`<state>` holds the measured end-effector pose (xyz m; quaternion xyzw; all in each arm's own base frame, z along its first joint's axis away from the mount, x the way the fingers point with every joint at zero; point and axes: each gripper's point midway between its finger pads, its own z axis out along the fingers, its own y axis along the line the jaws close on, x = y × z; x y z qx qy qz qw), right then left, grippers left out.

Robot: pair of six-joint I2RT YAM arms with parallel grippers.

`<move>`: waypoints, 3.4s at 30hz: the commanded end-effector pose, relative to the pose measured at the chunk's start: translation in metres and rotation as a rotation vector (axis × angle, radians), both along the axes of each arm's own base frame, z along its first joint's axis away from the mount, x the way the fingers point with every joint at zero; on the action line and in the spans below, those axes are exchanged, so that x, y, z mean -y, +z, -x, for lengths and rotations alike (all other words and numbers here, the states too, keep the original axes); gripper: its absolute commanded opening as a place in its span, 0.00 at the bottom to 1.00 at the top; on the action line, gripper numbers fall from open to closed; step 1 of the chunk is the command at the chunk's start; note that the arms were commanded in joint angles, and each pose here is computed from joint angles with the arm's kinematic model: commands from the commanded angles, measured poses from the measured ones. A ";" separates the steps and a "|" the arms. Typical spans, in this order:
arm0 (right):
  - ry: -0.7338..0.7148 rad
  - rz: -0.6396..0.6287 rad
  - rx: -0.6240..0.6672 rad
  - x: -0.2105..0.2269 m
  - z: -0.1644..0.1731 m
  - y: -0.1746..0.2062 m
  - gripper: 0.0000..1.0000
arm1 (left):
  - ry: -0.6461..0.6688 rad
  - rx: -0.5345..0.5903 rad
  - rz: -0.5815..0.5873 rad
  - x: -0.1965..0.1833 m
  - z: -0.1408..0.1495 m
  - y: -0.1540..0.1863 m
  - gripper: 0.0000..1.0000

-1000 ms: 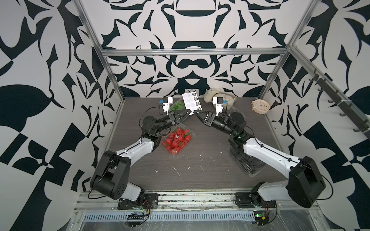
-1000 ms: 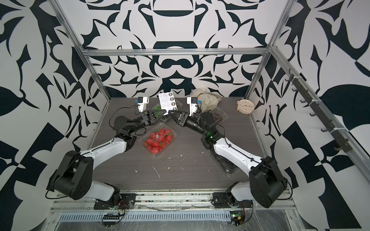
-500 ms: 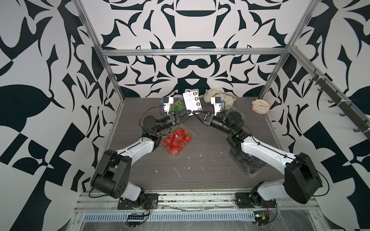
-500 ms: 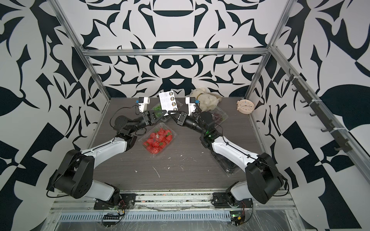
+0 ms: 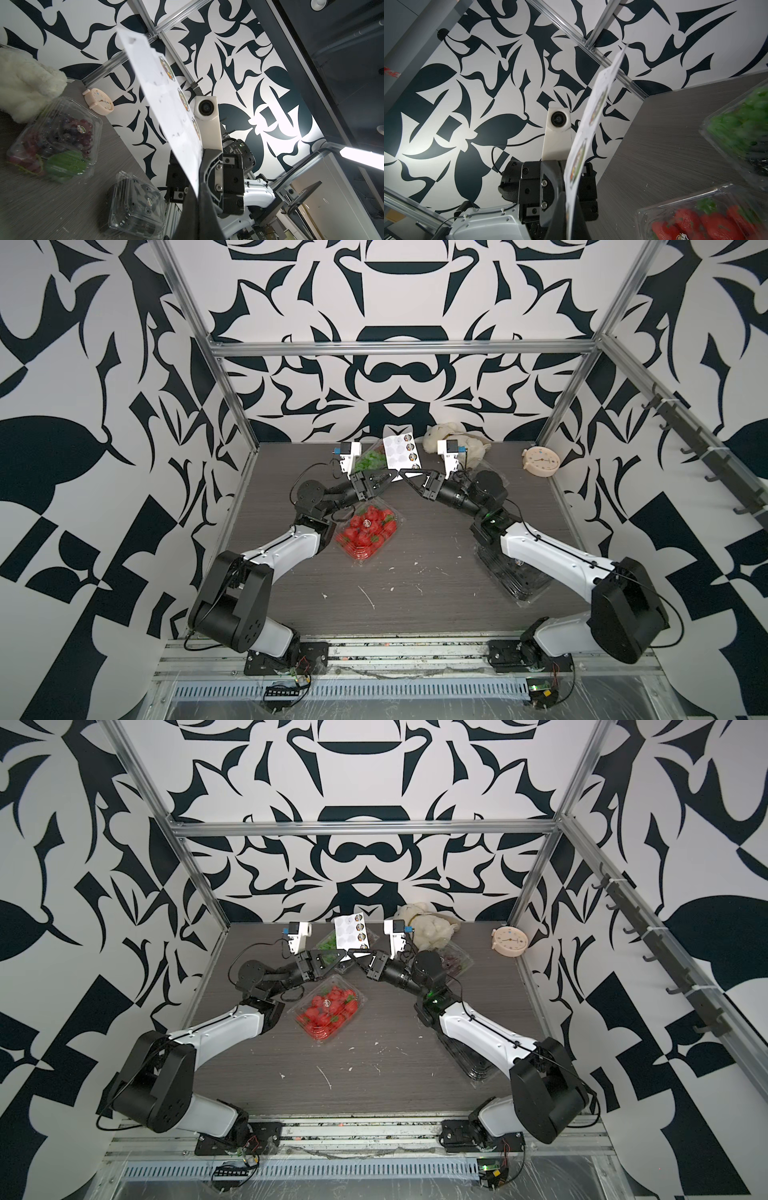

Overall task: Label fruit boxes
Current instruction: Adjust the label sticker.

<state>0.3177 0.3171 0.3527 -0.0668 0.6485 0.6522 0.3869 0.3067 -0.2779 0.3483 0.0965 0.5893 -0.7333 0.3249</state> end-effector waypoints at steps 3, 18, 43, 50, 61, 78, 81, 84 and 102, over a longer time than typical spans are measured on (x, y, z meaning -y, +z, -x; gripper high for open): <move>-0.005 -0.050 0.104 0.005 0.005 0.034 0.00 | -0.007 0.062 0.023 -0.003 0.007 0.017 0.24; -0.008 -0.053 0.106 0.006 0.005 0.035 0.00 | 0.009 0.047 0.034 -0.007 0.006 0.015 0.10; 0.015 -0.087 0.107 0.010 0.006 0.039 0.05 | 0.000 0.040 0.053 -0.009 0.002 0.015 0.00; 0.008 -0.083 0.092 0.016 0.003 0.035 0.08 | -0.005 0.046 0.061 -0.009 0.002 0.018 0.00; 0.079 -0.094 0.086 0.006 0.003 0.033 0.10 | -0.017 0.044 0.064 -0.008 0.002 0.018 0.00; 0.148 -0.162 0.141 0.004 0.017 0.051 0.00 | -0.042 0.038 0.087 -0.006 0.001 0.018 0.00; 0.153 -0.162 0.139 0.003 0.017 0.050 0.00 | -0.046 0.040 0.087 -0.005 0.002 0.018 0.00; 0.154 -0.161 0.132 0.002 0.015 0.048 0.00 | -0.048 0.045 0.087 -0.006 0.004 0.019 0.00; 0.162 -0.165 0.110 -0.003 0.009 0.040 0.00 | -0.068 0.073 0.103 -0.006 0.014 0.033 0.00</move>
